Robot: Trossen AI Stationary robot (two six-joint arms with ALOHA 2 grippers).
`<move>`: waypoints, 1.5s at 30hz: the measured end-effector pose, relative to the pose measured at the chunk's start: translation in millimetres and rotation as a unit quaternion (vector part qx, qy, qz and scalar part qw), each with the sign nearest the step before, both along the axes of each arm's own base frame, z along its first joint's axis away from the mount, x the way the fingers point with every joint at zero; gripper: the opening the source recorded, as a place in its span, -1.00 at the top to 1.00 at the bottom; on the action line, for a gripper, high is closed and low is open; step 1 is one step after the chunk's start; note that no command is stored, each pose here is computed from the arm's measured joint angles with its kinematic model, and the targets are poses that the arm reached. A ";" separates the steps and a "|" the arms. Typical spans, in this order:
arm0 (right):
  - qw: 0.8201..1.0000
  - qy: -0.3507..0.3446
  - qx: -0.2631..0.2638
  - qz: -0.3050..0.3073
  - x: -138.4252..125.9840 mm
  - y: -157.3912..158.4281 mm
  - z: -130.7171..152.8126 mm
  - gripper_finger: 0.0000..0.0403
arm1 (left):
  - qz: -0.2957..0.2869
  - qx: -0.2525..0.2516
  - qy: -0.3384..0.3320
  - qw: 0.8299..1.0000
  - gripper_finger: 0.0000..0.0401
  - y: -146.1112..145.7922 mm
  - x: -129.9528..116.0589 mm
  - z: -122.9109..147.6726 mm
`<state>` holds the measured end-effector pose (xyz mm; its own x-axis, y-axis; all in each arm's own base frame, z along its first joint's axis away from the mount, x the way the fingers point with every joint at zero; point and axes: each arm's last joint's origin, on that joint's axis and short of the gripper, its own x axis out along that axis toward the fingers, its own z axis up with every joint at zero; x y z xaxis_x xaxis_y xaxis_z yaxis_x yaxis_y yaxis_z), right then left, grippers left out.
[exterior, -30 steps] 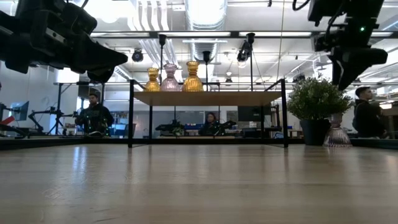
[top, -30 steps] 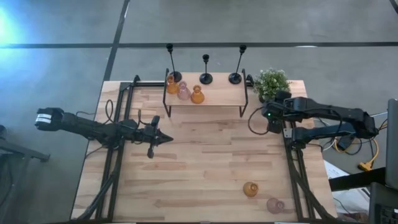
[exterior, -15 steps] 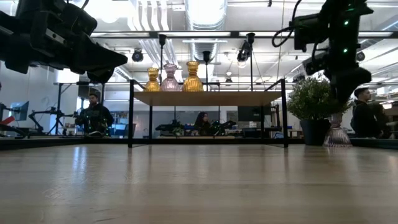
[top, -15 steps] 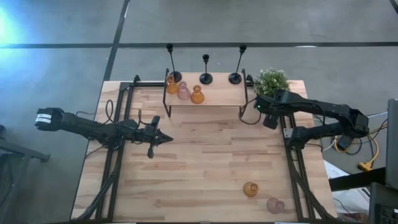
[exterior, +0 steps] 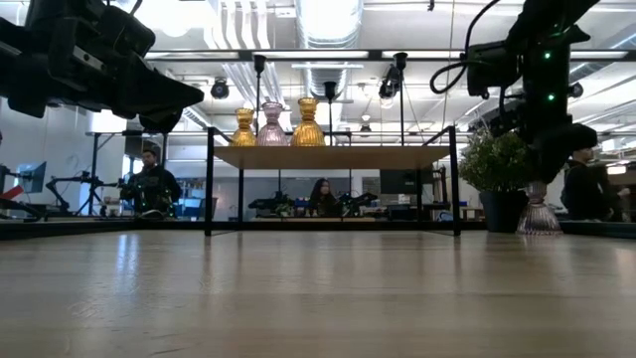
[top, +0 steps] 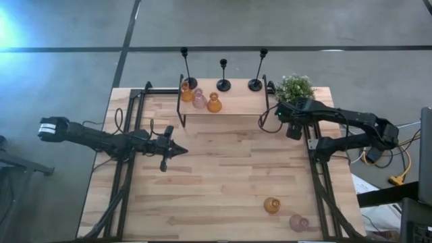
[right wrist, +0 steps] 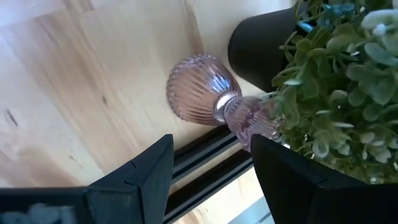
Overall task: Pick & Place candle stick holders
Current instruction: Put the top pink glass candle holder on the shelf
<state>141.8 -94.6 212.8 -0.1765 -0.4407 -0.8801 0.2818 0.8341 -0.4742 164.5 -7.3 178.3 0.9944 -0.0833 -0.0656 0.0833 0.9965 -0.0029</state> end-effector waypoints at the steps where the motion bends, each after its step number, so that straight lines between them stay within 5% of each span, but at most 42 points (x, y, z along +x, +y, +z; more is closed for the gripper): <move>1: 1.000 0.000 -0.003 0.000 -0.3 -0.5 -0.1 -0.03 | 0.000 0.000 0.000 1.000 0.94 0.0 0.0 0.0; 22: 1.000 0.000 -0.007 -0.009 -4.5 -14.8 -17.1 -0.02 | 0.000 0.000 0.000 1.000 0.94 0.0 0.0 -0.1; 45: 0.991 -0.056 0.120 -0.020 -4.9 -6.9 -14.9 0.24 | 0.000 0.000 0.000 1.000 0.94 0.1 0.0 -0.1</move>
